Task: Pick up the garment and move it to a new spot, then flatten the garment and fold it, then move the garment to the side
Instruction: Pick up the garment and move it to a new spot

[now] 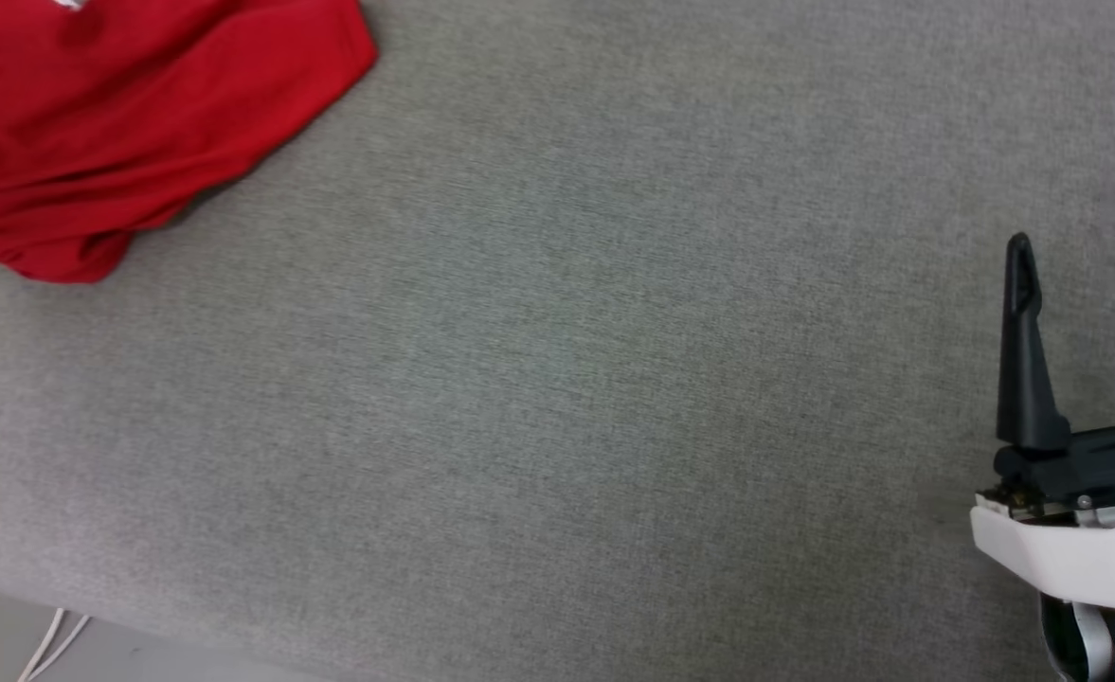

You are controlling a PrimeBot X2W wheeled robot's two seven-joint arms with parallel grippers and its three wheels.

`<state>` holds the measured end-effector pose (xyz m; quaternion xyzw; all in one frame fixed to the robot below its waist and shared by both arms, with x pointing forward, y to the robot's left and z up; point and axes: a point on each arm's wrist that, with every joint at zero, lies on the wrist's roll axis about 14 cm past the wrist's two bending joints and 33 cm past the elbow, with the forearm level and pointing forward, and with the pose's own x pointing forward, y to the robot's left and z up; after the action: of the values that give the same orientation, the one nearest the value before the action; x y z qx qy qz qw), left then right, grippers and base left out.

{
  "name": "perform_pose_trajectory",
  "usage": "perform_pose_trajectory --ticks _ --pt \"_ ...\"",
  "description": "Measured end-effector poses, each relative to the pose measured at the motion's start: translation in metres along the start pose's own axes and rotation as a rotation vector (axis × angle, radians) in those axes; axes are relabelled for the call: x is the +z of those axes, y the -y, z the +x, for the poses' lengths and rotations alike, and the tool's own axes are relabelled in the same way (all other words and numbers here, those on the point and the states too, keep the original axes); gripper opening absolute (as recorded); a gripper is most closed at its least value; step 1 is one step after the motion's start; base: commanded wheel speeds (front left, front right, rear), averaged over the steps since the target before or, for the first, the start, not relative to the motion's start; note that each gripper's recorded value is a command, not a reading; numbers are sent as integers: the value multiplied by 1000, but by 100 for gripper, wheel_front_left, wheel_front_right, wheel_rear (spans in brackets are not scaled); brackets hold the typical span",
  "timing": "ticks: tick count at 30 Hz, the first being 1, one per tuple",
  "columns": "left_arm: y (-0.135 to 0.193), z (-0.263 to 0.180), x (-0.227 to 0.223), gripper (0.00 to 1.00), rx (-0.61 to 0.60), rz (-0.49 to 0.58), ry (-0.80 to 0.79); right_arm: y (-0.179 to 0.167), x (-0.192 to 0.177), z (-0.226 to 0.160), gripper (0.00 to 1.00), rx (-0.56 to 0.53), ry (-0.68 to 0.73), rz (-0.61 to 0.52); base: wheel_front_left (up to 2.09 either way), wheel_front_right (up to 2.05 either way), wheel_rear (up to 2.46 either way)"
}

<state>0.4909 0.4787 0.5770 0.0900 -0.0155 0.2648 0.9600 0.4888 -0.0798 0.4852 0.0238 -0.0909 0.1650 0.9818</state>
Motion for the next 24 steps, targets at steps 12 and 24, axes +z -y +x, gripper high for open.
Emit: perform_pose_trajectory --ticks 12,24 --pt "63 -12 -136 100 -187 -93 -737 18 -21 -1 100 -36 -27 -30 0 0 0" --pt "81 -61 -201 100 -296 -32 -1169 24 -43 0 100 -44 -65 -44 0 0 0"
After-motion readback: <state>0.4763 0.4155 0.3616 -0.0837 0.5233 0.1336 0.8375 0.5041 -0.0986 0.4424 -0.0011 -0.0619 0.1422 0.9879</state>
